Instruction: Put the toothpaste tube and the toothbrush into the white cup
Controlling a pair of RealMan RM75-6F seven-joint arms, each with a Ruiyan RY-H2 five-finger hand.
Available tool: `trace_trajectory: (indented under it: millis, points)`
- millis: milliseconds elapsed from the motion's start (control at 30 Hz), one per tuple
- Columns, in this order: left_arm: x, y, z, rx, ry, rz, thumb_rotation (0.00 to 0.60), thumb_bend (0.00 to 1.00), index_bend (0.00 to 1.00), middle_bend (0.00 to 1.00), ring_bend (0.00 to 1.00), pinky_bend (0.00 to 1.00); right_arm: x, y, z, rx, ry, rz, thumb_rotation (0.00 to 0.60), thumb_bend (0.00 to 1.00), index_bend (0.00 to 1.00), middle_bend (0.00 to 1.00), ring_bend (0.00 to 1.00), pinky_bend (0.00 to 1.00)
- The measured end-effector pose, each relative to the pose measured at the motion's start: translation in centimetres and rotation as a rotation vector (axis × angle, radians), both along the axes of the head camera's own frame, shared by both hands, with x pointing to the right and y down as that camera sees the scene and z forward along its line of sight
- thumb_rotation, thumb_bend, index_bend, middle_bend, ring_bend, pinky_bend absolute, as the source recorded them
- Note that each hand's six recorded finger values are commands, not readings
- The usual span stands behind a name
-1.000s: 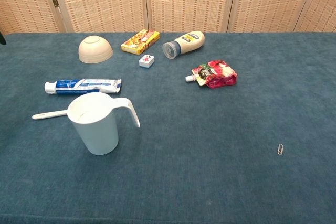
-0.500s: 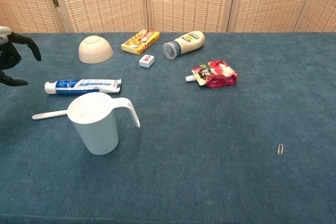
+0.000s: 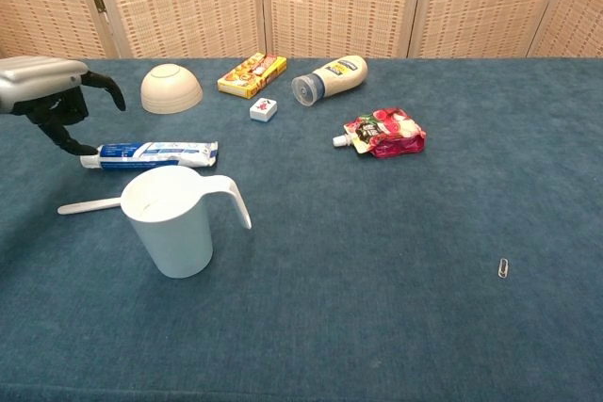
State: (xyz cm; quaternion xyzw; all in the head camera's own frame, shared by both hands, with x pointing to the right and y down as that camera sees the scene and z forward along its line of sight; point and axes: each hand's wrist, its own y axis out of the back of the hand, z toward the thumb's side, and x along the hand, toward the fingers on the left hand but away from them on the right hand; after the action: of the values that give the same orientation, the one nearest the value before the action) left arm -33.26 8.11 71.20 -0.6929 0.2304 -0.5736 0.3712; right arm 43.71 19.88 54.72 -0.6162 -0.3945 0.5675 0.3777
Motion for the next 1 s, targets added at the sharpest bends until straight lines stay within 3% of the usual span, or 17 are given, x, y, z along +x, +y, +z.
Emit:
trace_trajectory:
  millis: [533, 767, 1000]
  points:
    - [4.5, -1.8, 3.4, -0.125, 0.004, -0.016, 0.600, 0.24, 0.32, 0.97, 0.86, 0.92, 0.4, 0.1, -0.2, -0.004, 0.003, 0.011, 0.600, 0.26, 0.25, 0.25, 0.14, 0.14]
    - [6.0, -1.8, 4.5, -0.175, -0.018, 0.012, 0.600, 0.24, 0.32, 0.98, 0.87, 0.92, 0.7, 0.2, -0.2, -0.008, 0.005, 0.021, 0.600, 0.26, 0.25, 0.25, 0.14, 0.14]
    - [7.0, -1.4, 5.1, -0.195, -0.041, 0.037, 0.600, 0.24, 0.38, 0.98, 0.87, 0.92, 1.1, 0.4, -0.2, -0.011, 0.008, 0.031, 0.600, 0.26, 0.25, 0.25, 0.14, 0.14]
